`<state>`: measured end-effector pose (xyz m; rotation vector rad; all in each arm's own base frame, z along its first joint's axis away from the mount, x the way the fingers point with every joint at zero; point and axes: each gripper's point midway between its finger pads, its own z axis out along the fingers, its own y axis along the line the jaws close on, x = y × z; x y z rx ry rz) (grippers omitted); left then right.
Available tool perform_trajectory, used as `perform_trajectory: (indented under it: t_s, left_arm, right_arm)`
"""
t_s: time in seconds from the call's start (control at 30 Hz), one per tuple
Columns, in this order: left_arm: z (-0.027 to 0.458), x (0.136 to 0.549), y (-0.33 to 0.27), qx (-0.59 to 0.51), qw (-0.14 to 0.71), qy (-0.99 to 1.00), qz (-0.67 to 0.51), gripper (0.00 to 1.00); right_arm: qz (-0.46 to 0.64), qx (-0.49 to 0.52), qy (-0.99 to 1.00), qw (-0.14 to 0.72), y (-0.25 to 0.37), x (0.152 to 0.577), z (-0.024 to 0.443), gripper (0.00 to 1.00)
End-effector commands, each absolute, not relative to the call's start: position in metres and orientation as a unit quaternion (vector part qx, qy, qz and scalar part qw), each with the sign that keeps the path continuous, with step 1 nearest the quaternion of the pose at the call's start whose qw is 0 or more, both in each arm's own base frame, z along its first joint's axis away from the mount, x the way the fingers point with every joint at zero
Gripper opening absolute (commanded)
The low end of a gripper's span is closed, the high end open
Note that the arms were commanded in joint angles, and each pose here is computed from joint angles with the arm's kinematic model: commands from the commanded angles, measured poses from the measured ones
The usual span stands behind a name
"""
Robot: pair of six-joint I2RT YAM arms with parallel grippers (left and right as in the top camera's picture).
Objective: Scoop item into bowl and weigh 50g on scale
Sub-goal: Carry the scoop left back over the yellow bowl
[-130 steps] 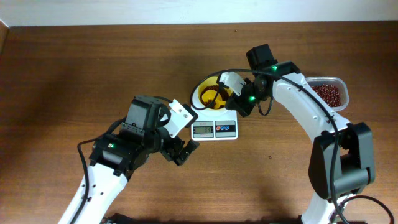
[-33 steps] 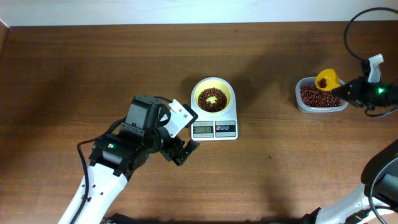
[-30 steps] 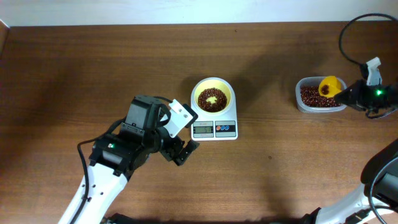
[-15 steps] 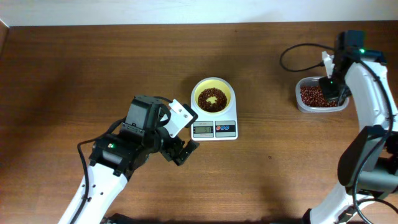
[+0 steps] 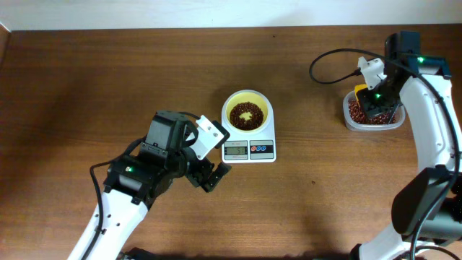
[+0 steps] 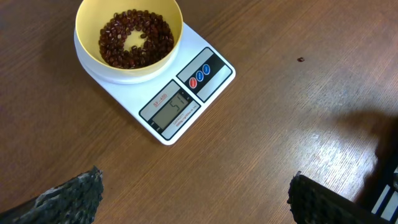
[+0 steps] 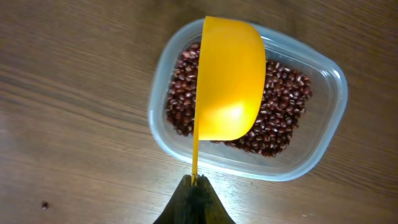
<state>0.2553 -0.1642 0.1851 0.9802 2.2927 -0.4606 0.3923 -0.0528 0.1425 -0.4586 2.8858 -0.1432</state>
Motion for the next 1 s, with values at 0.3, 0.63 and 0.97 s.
perform_trajectory:
  t_s: [0.3,0.63,0.97]
  left_arm:
    - [0.187,0.254,-0.164,0.367,0.302,0.863,-0.173,0.99]
    - [0.187,0.254,-0.164,0.367,0.302,0.863,-0.173,0.99]
    - [0.187,0.254,-0.164,0.367,0.302,0.863,-0.173,0.99]
  right_arm:
    - [0.217,-0.270,0.883,0.316,0.092,0.440,0.216,0.04]
    - [0.266,-0.368,0.863,0.221,0.203,0.412,0.156,0.04]
    - [0.193,-0.393,0.887,0.146,0.217,0.402,0.087,0.04]
